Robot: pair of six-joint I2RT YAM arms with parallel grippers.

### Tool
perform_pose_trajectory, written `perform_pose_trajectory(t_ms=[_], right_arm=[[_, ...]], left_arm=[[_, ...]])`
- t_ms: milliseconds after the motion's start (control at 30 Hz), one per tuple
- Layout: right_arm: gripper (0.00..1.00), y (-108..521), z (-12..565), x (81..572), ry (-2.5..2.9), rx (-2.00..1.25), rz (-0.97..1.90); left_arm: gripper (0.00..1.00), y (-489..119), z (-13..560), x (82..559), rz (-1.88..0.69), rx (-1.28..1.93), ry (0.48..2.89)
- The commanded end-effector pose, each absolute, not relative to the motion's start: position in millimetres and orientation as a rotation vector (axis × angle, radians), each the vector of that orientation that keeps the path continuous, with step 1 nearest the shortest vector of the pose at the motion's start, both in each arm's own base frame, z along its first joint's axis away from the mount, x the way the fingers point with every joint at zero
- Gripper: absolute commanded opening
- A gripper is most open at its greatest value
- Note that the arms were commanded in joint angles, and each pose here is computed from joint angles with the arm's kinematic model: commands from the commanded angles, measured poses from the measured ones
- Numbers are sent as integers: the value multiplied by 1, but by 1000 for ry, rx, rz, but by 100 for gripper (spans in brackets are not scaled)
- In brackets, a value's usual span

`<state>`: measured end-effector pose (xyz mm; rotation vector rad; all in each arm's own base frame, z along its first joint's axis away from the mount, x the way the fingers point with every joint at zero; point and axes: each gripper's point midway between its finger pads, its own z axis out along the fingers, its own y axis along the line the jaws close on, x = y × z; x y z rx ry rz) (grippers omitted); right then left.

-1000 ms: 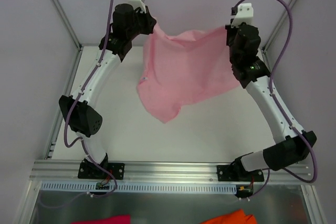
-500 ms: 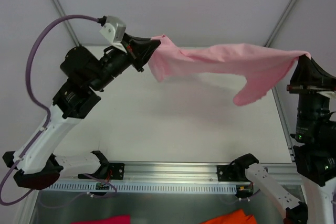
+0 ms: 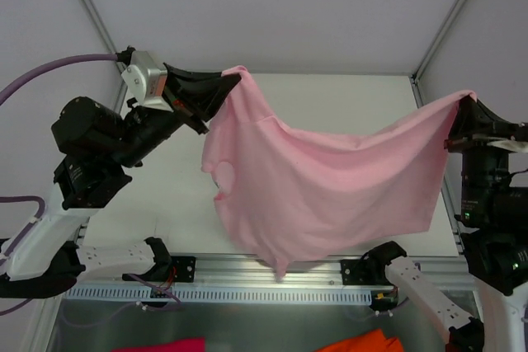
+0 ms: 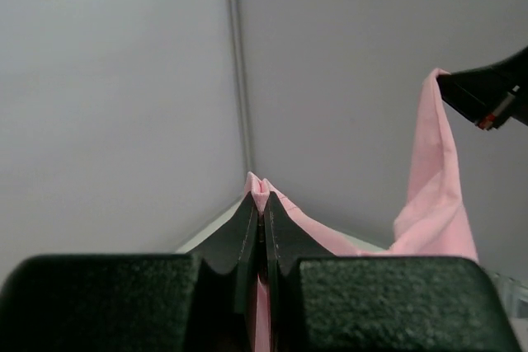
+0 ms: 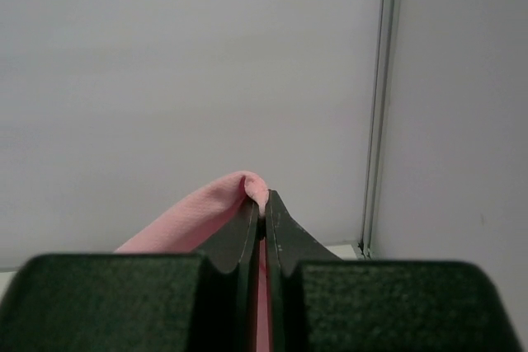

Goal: Fold and stack the t-shirts
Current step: Flatten out the tshirt

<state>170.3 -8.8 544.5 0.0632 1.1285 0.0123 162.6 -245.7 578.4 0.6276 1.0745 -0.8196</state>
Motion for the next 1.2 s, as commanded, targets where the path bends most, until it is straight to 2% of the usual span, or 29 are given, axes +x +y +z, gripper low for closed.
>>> perform_pose_trajectory(t_ms=[0, 133, 200, 300, 433, 567, 700, 733, 767, 800, 833, 867, 900, 933, 1000, 1167], right_arm=[[1, -5, 526, 212, 1232, 98, -75], [1, 13, 479, 279, 1380, 94, -178], [1, 21, 461, 303, 1427, 79, -211], [1, 40, 429, 348, 1500, 48, -211], [1, 60, 388, 400, 1595, 28, -229], [1, 70, 328, 446, 1694, -2, -317], [1, 74, 304, 468, 1710, -1, -357], [10, 75, 290, 478, 1742, -6, -384], [24, 74, 284, 482, 1757, -4, -406], [38, 69, 279, 485, 1764, 18, -448], [64, 68, 270, 491, 1764, 31, -477], [71, 65, 267, 492, 1754, 47, -491], [77, 65, 264, 493, 1742, 55, -495], [83, 65, 263, 494, 1715, 59, -490], [87, 68, 267, 497, 1689, 41, -465], [87, 70, 279, 485, 1662, 76, -394]], left_arm=[[0, -248, 582, 207, -608, 552, 1111], [0, -270, 544, 277, -582, 521, 1252], [0, -256, 526, 318, -556, 472, 1309], [0, -262, 468, 387, -519, 453, 1456], [0, -257, 413, 450, -445, 423, 1582], [0, -249, 346, 502, -427, 366, 1713], [0, -245, 309, 528, -386, 358, 1775], [0, -244, 302, 533, -371, 360, 1786], [14, -244, 297, 536, -357, 358, 1797], [21, -243, 283, 543, -338, 352, 1820], [29, -242, 281, 546, -325, 344, 1821], [43, -244, 277, 548, -324, 347, 1823], [91, -240, 268, 553, -296, 329, 1839], [99, -240, 267, 555, -290, 324, 1836], [99, -241, 261, 556, -295, 327, 1847], [99, -244, 274, 544, -339, 317, 1819]])
